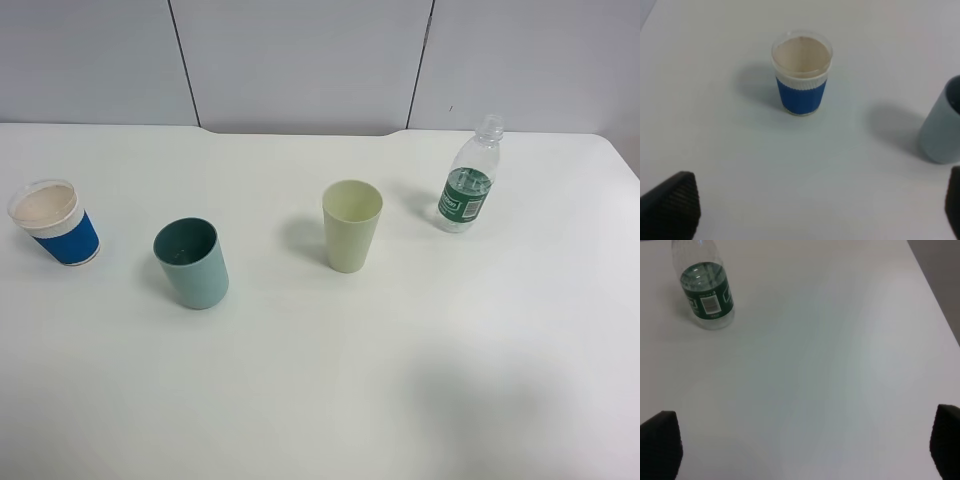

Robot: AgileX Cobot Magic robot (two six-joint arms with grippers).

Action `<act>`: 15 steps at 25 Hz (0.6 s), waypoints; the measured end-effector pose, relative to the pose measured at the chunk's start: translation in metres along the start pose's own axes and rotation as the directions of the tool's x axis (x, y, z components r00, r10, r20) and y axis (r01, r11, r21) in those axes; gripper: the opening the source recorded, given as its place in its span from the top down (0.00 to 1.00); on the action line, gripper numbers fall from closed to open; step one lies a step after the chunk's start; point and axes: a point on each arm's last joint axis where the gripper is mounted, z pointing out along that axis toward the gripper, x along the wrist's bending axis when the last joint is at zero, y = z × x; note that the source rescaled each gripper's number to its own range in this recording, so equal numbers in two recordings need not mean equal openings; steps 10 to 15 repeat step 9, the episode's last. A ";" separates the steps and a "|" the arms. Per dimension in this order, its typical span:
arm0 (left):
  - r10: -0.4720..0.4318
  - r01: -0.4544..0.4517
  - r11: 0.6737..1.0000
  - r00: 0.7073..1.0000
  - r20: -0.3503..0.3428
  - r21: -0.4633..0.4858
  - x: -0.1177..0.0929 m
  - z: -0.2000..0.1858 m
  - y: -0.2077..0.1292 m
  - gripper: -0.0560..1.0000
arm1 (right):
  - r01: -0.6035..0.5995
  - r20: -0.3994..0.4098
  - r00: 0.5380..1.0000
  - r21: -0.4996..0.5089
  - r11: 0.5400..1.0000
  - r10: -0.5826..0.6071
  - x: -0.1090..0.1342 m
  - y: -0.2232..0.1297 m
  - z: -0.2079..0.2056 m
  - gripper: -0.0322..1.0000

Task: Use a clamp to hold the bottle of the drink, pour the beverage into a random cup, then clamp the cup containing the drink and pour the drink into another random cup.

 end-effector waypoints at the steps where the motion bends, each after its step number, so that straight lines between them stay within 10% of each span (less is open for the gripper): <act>1: 0.000 0.000 1.000 1.000 0.000 0.000 0.000 0.000 0.000 0.00 | 0.000 0.000 1.000 0.000 1.000 0.000 0.000 0.000 0.000 0.00; 15: 0.000 0.000 1.000 1.000 0.000 0.000 0.000 0.000 0.000 0.00 | 0.000 0.000 1.000 0.000 1.000 0.000 0.000 0.000 0.000 0.00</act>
